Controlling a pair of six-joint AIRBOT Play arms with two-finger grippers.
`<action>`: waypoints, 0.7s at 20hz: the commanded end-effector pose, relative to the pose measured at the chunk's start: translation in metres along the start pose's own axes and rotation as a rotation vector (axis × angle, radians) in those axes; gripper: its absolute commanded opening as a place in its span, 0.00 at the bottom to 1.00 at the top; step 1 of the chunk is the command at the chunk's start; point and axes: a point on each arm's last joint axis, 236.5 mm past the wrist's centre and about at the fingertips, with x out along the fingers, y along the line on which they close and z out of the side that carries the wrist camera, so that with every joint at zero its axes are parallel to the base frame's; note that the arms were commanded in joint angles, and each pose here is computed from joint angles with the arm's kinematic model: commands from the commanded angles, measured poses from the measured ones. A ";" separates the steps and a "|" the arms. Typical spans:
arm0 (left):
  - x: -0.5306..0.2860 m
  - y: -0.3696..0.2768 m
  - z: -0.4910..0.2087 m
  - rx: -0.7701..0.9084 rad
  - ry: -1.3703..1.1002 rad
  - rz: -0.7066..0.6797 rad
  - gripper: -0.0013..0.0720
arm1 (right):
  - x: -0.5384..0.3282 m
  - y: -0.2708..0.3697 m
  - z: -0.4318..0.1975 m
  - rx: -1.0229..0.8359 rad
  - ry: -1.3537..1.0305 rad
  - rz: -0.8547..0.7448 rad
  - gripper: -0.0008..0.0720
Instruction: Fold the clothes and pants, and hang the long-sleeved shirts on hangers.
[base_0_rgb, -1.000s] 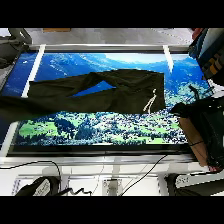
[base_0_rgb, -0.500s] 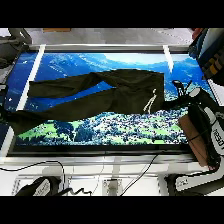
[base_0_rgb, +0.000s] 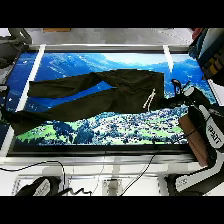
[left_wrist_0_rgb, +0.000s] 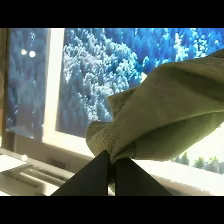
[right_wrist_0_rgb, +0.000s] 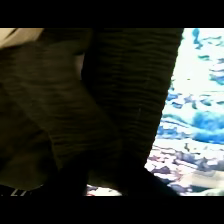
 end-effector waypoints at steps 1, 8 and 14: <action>0.000 -0.006 0.004 -0.020 -0.019 -0.025 0.06 | 0.002 0.025 -0.015 -0.017 0.075 0.057 0.04; -0.062 0.052 0.107 -0.016 -0.452 0.153 0.06 | -0.131 0.040 0.082 -0.017 -0.190 0.028 0.04; -0.143 0.095 0.169 -0.041 -0.783 0.279 0.06 | -0.231 0.028 0.097 0.064 -0.288 -0.002 0.04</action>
